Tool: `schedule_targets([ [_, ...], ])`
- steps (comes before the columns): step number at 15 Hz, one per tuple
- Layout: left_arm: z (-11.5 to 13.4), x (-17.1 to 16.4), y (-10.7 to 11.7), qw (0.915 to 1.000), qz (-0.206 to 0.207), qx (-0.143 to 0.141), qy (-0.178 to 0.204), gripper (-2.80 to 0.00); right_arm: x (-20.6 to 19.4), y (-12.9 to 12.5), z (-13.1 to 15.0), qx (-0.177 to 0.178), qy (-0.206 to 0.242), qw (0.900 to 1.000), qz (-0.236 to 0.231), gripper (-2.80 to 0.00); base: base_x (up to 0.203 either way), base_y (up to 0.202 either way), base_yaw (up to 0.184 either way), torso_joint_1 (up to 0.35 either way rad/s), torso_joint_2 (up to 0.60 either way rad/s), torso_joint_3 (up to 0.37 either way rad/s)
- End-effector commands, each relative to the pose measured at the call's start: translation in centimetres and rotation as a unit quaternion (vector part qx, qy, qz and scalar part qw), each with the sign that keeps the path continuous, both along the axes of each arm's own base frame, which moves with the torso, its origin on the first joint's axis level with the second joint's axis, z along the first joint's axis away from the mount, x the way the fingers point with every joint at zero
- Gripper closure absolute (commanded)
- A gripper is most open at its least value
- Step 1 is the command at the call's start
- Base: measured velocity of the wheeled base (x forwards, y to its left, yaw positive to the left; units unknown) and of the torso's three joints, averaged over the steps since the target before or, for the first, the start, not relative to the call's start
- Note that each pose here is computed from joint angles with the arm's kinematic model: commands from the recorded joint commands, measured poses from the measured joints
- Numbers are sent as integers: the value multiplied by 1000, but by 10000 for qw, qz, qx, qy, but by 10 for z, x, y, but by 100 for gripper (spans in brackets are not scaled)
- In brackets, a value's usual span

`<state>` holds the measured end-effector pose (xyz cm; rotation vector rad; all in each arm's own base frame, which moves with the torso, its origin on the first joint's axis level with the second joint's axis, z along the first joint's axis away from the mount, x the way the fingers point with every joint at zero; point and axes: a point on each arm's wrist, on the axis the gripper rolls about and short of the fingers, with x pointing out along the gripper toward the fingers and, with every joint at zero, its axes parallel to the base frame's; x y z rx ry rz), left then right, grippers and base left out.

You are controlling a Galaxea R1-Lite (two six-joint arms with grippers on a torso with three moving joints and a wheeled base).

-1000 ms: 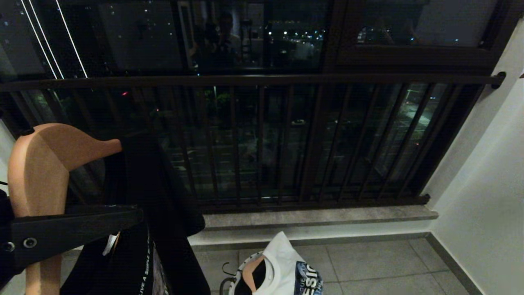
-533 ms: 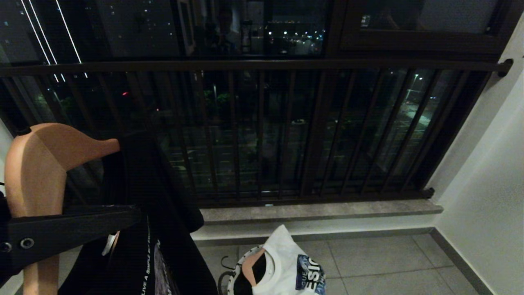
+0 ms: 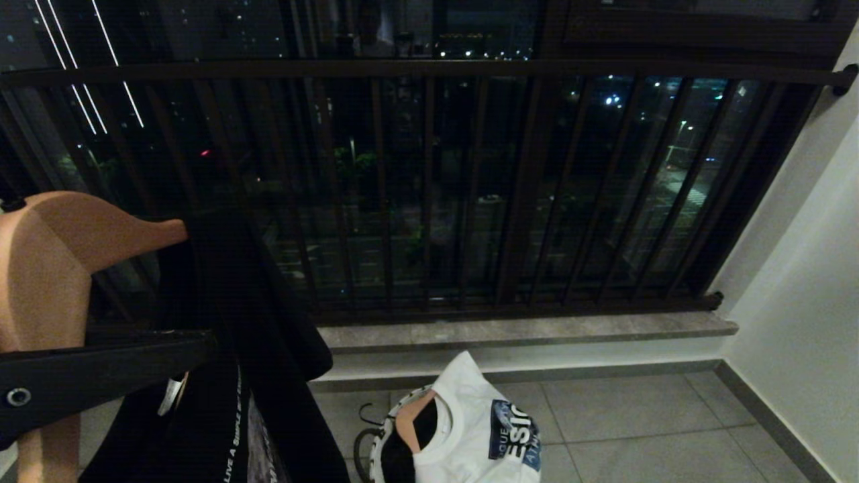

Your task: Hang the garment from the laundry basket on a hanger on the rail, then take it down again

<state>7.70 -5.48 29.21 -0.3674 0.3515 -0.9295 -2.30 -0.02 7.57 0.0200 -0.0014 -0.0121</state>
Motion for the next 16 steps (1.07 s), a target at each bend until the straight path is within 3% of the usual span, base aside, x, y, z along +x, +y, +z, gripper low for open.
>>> schedule_targets([
  [1,6,-2,2,9999,106,-50,-101,0,0,0,0,0,6,10000,-1,0,0,0,0,-227,500,276],
  [16,16,-13,8,9989,143,-194,-400,0,0,0,0,0,6,10000,-1,0,0,0,0,-201,471,267],
])
